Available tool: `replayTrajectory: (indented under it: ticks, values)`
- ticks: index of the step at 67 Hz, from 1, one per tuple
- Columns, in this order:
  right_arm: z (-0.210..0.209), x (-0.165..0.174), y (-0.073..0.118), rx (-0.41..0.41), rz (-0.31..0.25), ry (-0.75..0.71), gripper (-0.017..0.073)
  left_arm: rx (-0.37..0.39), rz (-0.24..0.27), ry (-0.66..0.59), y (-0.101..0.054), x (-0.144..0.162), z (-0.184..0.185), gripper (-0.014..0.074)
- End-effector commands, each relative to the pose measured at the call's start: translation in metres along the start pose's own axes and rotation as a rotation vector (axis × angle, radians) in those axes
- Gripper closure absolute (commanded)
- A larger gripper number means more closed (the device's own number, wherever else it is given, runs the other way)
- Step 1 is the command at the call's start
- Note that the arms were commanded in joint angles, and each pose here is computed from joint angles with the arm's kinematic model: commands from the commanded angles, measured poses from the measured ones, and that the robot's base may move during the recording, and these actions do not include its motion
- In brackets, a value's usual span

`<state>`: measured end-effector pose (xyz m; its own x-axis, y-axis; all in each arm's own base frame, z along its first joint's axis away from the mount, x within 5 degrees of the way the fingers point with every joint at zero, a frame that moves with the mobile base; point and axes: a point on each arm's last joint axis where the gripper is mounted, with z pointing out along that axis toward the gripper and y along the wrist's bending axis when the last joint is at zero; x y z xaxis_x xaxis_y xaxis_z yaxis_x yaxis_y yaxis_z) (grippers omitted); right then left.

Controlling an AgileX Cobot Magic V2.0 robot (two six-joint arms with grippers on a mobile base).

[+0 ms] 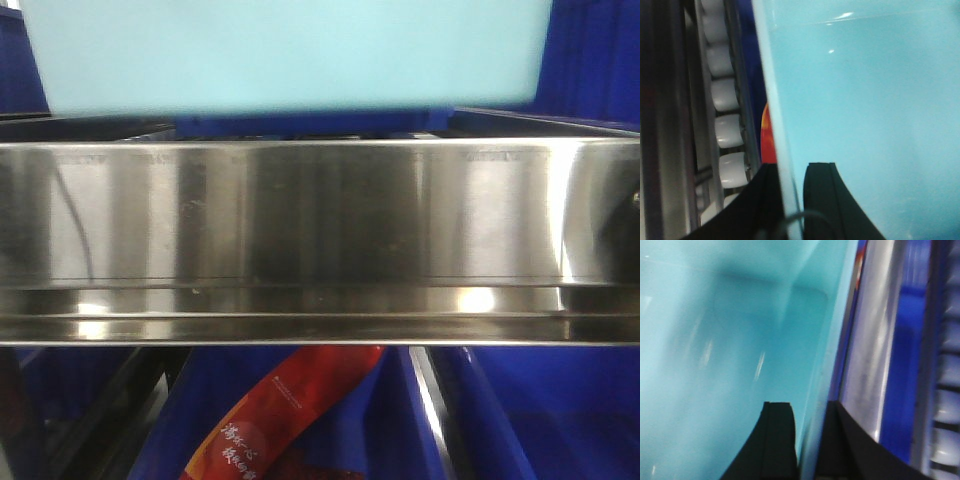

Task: Fetch blue bin and place on conveyor start
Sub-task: 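Grip the light-blue bin's side walls with both grippers and lift it, then pull the held bin back off the shelf toward the robot with both grippers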

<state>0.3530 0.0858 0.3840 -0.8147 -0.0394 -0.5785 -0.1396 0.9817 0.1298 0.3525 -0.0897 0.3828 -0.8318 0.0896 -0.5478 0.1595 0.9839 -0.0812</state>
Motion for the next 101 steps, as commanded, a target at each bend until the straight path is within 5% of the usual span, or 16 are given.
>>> replayTrajectory:
  ticks: [1, 27, 69, 101]
  values:
    - [-0.042, 0.0, 0.0, 0.027, -0.047, -0.101, 0.0711, -0.003, 0.033, -0.121, -0.003, 0.003, -0.049, 0.0705]
    - [-0.133, 0.021, 0.014, -0.028, -0.085, -0.291, 0.0711, 0.046, 0.051, -0.338, -0.011, 0.031, -0.147, 0.0705]
    - [-0.136, 0.022, 0.014, -0.031, -0.084, -0.297, 0.0711, 0.045, 0.052, -0.364, -0.011, 0.028, -0.148, 0.0705]
    - [-0.136, 0.022, 0.014, -0.031, -0.084, -0.297, 0.0711, 0.075, 0.051, -0.586, -0.014, 0.01, -0.157, 0.0705]
